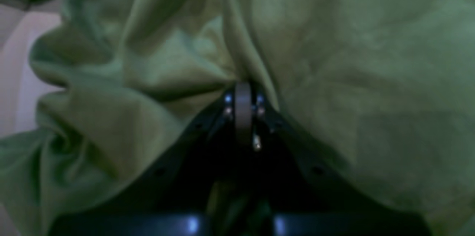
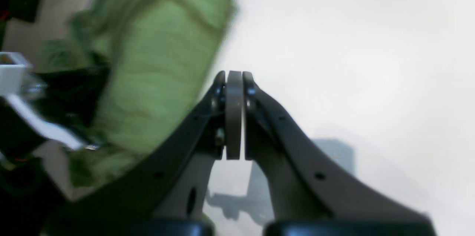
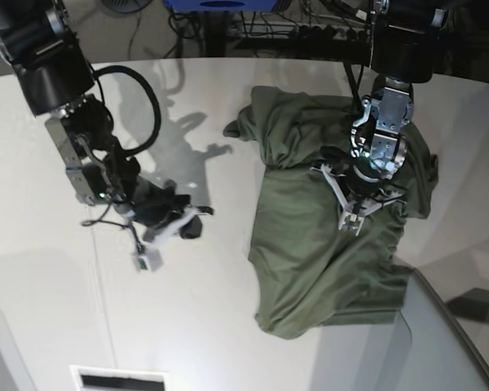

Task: Layout the t-shirt on the table in an organized manner, then fold the t-shirt properly
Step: 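Pull the shirt edge outward with the right gripper, then release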

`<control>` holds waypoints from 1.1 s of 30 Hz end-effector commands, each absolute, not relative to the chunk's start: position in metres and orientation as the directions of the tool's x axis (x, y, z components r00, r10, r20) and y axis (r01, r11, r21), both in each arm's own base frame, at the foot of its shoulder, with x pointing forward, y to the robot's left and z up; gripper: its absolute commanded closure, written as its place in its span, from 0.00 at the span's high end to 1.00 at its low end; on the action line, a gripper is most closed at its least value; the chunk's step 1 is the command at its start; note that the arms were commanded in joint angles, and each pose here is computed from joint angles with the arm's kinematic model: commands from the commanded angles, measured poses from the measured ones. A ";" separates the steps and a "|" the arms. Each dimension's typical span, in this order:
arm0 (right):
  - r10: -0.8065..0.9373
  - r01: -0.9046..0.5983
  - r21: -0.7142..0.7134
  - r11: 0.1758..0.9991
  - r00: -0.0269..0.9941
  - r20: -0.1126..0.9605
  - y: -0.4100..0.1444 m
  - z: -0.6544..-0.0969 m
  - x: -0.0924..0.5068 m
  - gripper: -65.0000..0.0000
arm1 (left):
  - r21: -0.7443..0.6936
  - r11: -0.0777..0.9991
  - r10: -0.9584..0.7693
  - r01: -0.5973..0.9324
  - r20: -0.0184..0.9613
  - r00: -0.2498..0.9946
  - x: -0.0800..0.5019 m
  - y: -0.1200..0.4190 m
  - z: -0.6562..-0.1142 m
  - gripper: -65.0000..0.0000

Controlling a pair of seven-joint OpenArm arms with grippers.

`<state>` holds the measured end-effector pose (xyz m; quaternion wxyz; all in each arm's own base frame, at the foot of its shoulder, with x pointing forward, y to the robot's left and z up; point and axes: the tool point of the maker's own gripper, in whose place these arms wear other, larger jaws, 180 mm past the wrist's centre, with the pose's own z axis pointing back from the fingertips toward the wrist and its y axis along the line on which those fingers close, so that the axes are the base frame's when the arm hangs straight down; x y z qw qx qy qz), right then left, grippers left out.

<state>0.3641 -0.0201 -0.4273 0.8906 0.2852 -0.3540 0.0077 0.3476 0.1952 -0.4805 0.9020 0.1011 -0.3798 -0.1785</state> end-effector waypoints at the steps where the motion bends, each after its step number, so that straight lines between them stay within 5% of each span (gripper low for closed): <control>1: -0.218 -0.233 0.507 0.830 0.701 0.679 -0.024 -0.406 0.383 0.00 | 0.320 0.913 -0.406 0.252 0.668 0.624 0.355 0.187 -0.474 0.00; 20: -0.324 -0.109 0.524 0.845 0.676 0.662 -0.070 -0.404 0.400 0.00 | 0.244 0.815 -0.539 0.525 0.650 0.535 0.316 0.060 -0.499 0.00; 28: -0.345 -0.024 0.514 0.857 0.714 0.609 -0.090 -0.431 0.406 0.01 | 0.252 0.804 -0.562 0.538 0.619 0.549 0.290 0.061 -0.514 0.00; 33: -0.349 -0.003 0.512 0.859 0.729 0.589 -0.092 -0.440 0.406 0.32 | 0.274 0.803 -0.565 0.530 0.635 0.527 0.287 0.073 -0.502 0.00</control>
